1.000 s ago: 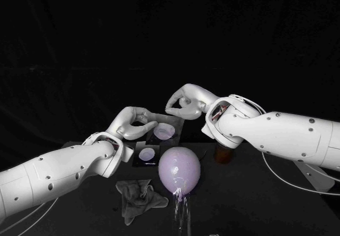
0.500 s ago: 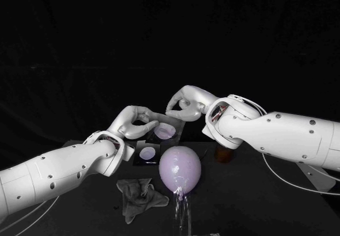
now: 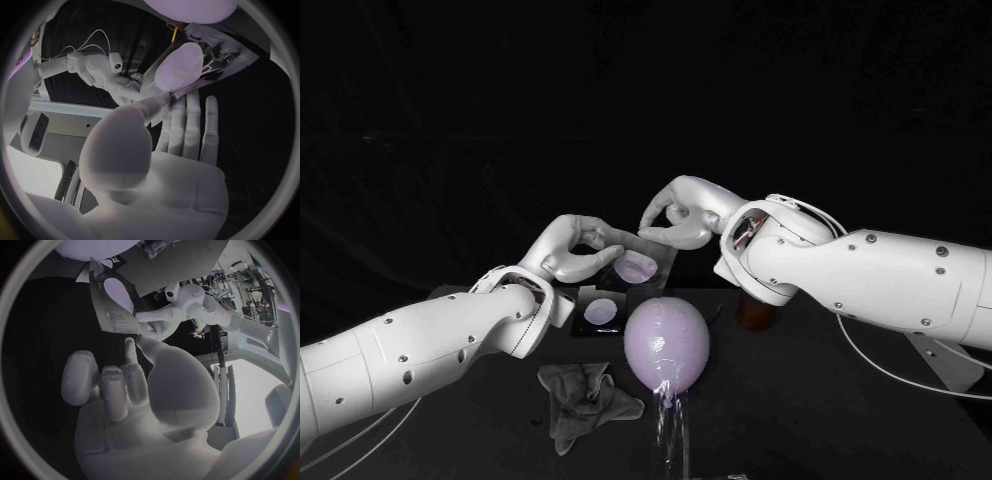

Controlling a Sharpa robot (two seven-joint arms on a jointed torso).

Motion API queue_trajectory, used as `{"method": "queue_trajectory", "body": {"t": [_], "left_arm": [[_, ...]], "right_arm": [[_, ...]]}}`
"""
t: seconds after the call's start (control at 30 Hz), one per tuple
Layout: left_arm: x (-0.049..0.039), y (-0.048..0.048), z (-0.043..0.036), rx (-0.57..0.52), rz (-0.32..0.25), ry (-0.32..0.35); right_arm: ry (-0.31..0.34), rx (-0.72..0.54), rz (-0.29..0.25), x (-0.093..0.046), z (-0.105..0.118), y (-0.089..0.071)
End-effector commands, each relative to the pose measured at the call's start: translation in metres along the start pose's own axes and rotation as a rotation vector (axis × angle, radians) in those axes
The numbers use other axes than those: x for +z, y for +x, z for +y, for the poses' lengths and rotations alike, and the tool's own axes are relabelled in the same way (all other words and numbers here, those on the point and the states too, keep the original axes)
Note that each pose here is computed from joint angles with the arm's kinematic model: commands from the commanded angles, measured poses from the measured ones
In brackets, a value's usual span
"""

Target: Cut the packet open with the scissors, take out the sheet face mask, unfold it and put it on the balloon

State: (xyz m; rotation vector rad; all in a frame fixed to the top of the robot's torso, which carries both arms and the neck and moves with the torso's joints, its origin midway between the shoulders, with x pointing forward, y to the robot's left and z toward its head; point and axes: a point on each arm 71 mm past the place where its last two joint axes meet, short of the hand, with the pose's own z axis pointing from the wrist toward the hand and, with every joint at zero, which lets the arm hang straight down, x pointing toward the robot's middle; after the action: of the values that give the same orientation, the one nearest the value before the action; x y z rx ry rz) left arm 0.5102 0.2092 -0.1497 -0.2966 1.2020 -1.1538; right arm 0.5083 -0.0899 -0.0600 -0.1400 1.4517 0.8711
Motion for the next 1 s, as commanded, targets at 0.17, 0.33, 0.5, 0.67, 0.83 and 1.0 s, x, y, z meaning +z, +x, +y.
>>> {"method": "queue_trajectory", "body": {"t": [0.17,0.33,0.5,0.67,0.83,1.0], "left_arm": [[0.0015,0.0001,-0.0024,0.003,-0.004,0.013],[0.0015,0.0001,-0.0023,0.002,-0.004,0.012],[0.0015,0.0,-0.0021,0.003,-0.004,0.011],[0.0015,0.0001,-0.0019,0.002,-0.003,0.01],[0.0016,0.0002,-0.0019,0.002,-0.002,0.01],[0.0017,0.0004,-0.002,0.002,-0.002,0.01]], "right_arm": [[-0.004,-0.007,0.023,-0.001,0.0007,0.0022],[-0.005,-0.005,0.025,-0.0016,0.0007,0.0029],[-0.011,0.001,0.019,-0.0027,0.0015,0.0027],[-0.015,0.005,0.013,-0.0038,0.0019,0.0023],[-0.015,0.007,0.012,-0.0042,0.0018,0.0021],[-0.016,0.008,0.014,-0.0048,0.0017,0.0021]]}}
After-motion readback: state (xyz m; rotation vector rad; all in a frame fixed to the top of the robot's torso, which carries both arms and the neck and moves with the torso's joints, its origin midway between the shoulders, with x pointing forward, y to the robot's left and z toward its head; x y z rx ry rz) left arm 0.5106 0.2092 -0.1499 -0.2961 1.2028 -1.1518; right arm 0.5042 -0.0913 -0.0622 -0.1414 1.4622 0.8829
